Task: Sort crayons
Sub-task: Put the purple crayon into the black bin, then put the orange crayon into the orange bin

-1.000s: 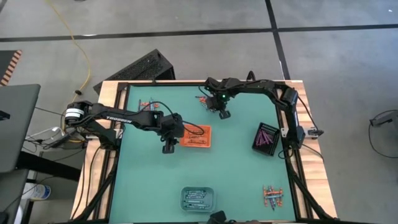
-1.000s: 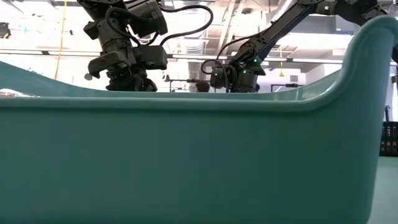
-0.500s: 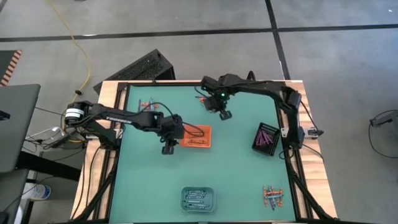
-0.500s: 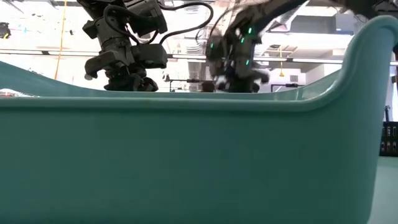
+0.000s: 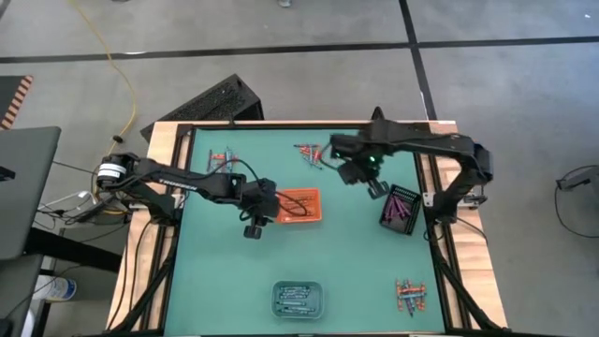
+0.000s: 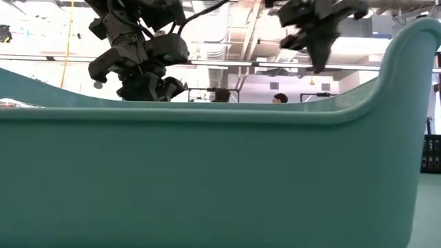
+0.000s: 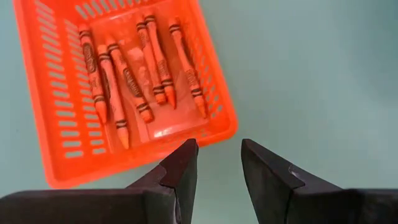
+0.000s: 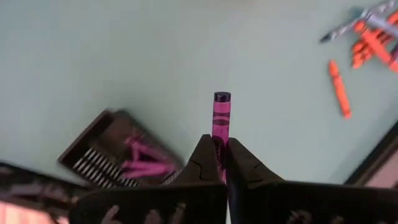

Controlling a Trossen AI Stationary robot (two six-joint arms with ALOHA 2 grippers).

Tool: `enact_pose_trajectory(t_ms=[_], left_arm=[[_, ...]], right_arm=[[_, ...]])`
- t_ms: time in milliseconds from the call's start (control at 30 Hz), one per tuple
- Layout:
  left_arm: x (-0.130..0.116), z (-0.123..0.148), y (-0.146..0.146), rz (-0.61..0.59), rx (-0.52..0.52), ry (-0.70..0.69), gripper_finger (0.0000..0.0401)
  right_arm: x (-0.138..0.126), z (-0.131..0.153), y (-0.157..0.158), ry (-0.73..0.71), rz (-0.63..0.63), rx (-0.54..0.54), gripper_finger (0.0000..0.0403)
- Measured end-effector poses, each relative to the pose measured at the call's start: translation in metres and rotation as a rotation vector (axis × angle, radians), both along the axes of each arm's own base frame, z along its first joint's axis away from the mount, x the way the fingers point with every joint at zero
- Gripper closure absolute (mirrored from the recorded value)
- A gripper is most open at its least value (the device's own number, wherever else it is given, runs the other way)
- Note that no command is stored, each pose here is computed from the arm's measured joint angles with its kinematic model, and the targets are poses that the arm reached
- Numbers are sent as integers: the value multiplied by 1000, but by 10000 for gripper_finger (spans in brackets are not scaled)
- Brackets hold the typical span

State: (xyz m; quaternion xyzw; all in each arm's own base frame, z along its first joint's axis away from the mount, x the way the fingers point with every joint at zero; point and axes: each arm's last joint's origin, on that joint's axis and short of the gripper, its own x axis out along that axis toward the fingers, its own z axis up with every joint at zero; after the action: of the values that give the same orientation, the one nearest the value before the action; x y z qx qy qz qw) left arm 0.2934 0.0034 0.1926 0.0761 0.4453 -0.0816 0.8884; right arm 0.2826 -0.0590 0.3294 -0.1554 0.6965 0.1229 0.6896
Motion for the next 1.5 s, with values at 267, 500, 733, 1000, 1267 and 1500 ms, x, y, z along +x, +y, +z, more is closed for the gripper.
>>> enact_pose_trajectory(t_ms=[267,500,733,1000,1267,1500], left_arm=[[1,1,-4,-28,9,-14,287],[0,0,-7,-38,8,-6,287],[2,1,-7,-28,1,-21,287],[3,2,-7,-27,2,-39,287],[2,2,-7,-16,-7,-30,287],[1,1,-7,-14,-8,-15,287]], right_arm=[[-45,-25,52,108,22,-33,400],[-86,-81,83,259,70,-105,400],[-96,-121,101,346,179,-133,399],[-89,-138,108,418,250,-145,387],[-89,-135,103,399,190,-154,303],[-89,-113,101,287,99,-182,250]])
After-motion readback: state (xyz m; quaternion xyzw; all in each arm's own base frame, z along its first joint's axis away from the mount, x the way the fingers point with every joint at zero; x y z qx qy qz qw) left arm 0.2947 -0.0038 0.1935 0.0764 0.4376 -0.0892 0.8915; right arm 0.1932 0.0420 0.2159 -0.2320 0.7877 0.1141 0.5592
